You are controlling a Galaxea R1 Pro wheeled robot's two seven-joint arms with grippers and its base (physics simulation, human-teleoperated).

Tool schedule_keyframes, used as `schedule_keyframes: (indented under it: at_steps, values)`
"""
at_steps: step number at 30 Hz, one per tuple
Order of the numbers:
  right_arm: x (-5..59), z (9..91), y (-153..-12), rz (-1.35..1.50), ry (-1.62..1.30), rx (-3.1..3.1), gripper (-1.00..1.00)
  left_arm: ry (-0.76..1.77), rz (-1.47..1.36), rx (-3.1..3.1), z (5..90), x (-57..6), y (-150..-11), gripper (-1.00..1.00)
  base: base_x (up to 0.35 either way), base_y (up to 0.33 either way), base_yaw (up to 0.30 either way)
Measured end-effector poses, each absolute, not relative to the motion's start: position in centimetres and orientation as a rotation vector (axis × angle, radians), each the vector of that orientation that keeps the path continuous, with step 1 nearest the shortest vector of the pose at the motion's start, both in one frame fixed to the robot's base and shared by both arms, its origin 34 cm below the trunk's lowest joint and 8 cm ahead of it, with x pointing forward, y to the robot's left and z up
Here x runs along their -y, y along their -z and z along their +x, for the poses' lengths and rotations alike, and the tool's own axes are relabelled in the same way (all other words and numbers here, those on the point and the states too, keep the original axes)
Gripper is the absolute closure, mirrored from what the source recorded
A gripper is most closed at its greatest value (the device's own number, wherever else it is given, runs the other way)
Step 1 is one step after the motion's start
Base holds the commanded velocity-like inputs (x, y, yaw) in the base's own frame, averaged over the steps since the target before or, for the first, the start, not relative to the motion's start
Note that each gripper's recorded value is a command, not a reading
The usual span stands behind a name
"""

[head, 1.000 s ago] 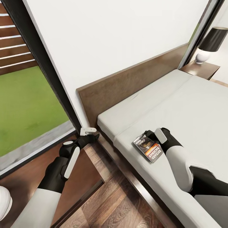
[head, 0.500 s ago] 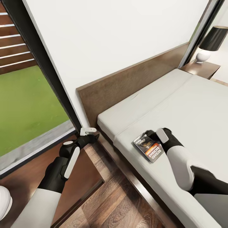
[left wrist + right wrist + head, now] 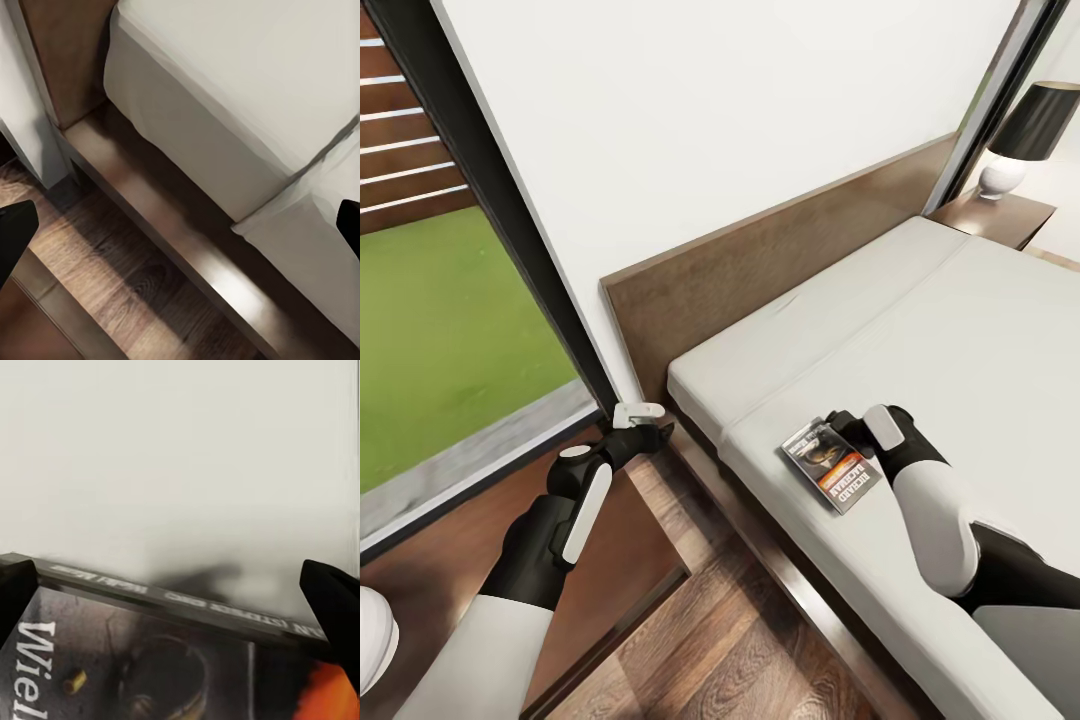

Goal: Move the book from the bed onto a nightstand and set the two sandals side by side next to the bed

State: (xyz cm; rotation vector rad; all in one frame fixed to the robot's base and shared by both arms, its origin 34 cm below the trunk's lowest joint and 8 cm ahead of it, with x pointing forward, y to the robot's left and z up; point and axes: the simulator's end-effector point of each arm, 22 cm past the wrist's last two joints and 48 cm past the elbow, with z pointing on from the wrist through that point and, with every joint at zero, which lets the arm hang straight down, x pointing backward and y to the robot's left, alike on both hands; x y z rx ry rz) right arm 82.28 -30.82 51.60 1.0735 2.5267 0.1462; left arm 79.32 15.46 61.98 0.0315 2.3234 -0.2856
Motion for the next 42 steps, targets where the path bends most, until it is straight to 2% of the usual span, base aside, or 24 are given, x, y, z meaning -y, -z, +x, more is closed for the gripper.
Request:
schedule_keyframes:
  at_steps: [15, 42]
  values:
    - [30.98, 82.21, -51.57, 1.095, -0.151, -2.519, -1.00, 0.287, 0.031, -2.319, 79.36, -15.45, -62.18, -1.00, 0.000, 0.000, 0.000]
    - [30.89, 82.30, -51.50, 1.097, -0.158, -2.513, -1.00, 0.288, 0.031, -2.319, 79.36, -15.45, -62.18, -1.00, -0.061, 0.000, 0.000]
